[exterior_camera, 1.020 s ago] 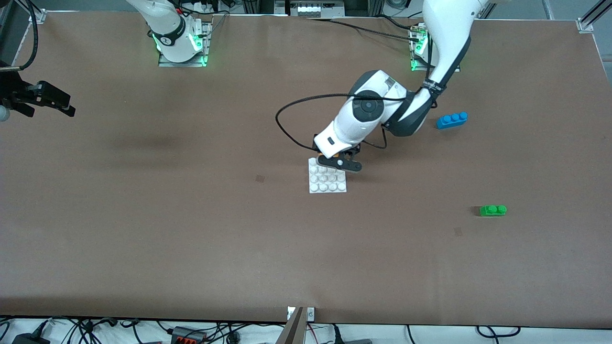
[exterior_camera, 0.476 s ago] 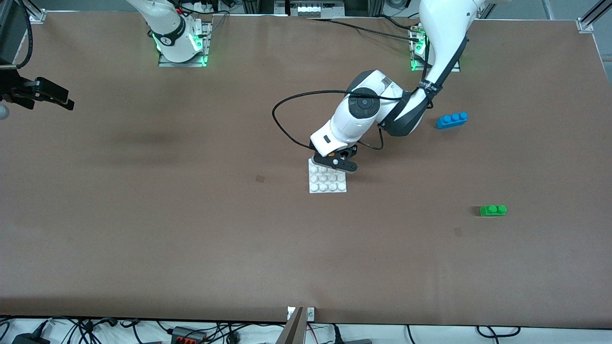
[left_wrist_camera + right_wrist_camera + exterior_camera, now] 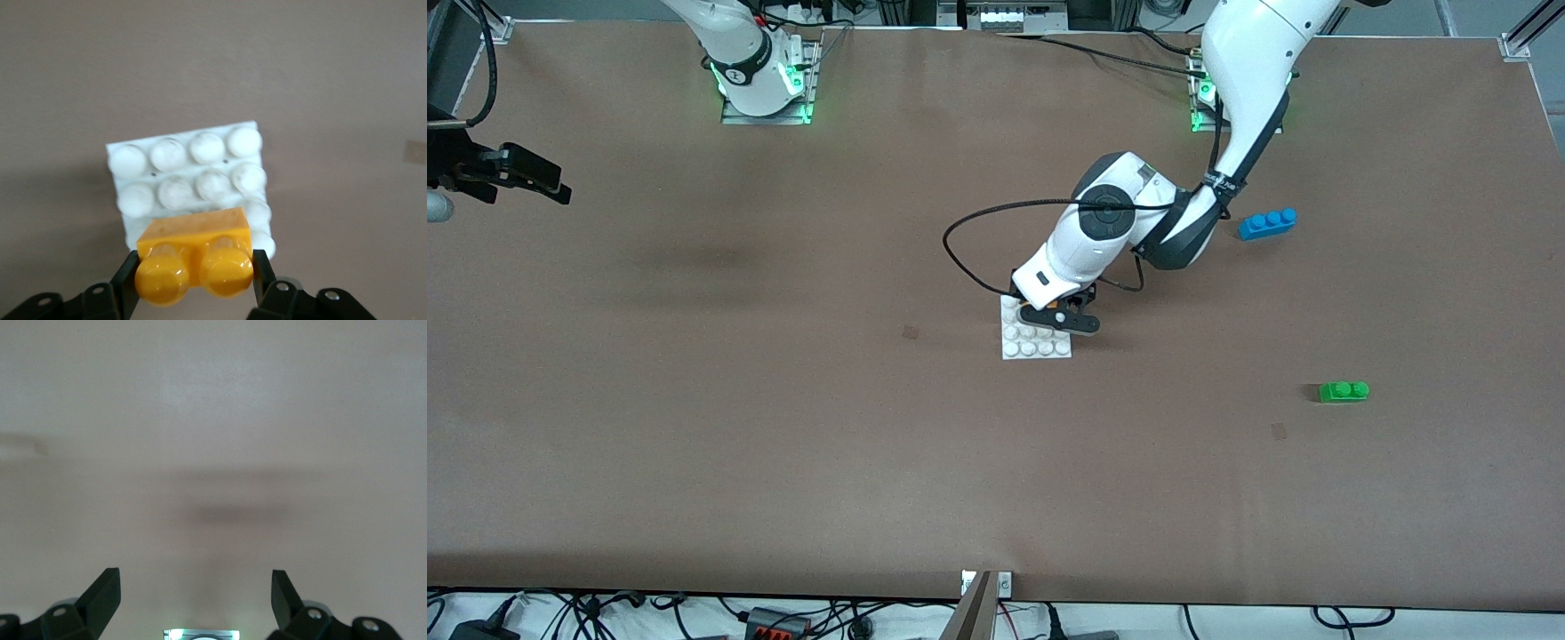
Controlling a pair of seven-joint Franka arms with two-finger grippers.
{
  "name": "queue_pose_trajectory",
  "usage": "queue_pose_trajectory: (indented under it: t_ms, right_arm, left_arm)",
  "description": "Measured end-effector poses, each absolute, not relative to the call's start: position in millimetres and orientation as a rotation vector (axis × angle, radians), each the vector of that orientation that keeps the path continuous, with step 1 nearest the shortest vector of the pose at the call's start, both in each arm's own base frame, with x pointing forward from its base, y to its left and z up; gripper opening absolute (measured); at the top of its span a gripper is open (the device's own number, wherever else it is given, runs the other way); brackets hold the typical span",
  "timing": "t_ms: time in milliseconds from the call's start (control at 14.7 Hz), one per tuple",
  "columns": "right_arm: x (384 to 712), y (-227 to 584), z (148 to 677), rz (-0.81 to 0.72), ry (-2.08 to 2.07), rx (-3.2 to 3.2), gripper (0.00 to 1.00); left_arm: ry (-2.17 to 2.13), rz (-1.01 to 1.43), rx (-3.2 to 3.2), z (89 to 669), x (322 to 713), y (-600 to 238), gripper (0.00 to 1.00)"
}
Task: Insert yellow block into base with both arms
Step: 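Press the yellow block down onto the plate with the left gripper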
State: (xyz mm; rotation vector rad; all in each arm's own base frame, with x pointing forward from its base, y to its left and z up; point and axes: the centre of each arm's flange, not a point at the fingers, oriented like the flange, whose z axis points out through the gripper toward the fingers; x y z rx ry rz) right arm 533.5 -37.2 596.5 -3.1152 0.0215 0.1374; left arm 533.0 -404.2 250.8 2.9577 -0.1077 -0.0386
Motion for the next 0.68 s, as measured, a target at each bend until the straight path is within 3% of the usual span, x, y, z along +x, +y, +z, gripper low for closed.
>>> queue_pose_trajectory:
  t_ms: [680]
  right_arm:
    - [533,-37,597,0.138,0.022,-3.115,1.00]
  left_arm:
    - [-0.090,-0.042,2.999,237,526,-410,0.69]
